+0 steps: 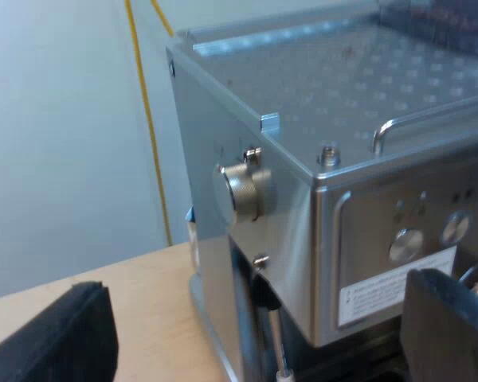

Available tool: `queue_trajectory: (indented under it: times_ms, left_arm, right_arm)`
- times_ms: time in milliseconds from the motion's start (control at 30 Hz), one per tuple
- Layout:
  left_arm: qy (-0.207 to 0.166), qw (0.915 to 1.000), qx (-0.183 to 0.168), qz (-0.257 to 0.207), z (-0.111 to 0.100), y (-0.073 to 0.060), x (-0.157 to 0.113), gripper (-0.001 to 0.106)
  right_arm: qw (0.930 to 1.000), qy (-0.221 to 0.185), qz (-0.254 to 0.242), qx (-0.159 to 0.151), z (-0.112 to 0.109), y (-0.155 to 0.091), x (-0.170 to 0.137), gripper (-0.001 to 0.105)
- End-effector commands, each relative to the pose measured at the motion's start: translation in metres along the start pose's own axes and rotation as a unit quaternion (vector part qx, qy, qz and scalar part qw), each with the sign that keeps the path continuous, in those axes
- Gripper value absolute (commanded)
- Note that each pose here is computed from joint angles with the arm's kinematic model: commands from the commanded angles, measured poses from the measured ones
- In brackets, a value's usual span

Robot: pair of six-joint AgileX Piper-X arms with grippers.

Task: Pour the beans into the coffee machine

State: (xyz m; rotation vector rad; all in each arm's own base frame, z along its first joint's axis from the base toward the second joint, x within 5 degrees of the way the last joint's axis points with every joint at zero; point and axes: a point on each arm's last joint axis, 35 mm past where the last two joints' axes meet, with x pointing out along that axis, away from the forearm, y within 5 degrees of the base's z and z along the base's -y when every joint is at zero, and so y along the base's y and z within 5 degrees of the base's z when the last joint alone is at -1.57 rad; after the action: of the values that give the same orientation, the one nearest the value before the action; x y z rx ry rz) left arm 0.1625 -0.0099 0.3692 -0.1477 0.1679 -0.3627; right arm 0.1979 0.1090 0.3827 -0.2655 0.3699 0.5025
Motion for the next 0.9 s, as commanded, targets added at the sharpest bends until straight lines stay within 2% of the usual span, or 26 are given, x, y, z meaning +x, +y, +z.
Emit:
queue_trajectory:
  times_ms: [33, 167, 367, 400, 600, 833, 900]
  left_arm:
    - [-0.004, 0.9998, -0.019, 0.000, 0.007, 0.000, 0.002, 0.088]
    - [0.009, 0.9997, -0.024, 0.002, 0.013, 0.004, 0.013, 0.088]
    - [0.013, 0.9996, -0.026, 0.002, 0.020, 0.005, 0.018, 0.088]
    - [0.013, 0.9996, -0.026, 0.002, 0.021, 0.005, 0.019, 0.088]
    - [0.037, 0.9986, -0.036, 0.005, 0.015, 0.006, 0.018, 0.088]
    - [0.039, 0.9986, -0.035, 0.003, 0.015, 0.002, 0.011, 0.088]
    - [0.036, 0.9989, -0.031, 0.002, 0.017, -0.002, 0.001, 0.088]
  right_arm:
    - [1.0000, 0.001, -0.008, 0.006, 0.000, -0.011, -0.006, 0.059]
    - [0.9991, 0.017, -0.034, 0.020, -0.006, -0.026, -0.012, 0.059]
    - [0.9957, 0.025, -0.087, 0.019, -0.011, -0.046, -0.028, 0.059]
    - [0.9920, 0.034, -0.119, 0.026, -0.015, -0.058, -0.037, 0.059]
    - [0.9862, 0.047, -0.150, 0.052, -0.027, -0.078, -0.063, 0.059]
    - [0.9805, 0.055, -0.179, 0.058, -0.033, -0.084, -0.082, 0.059]
    - [0.9797, 0.048, -0.188, 0.051, -0.033, -0.077, -0.097, 0.059]
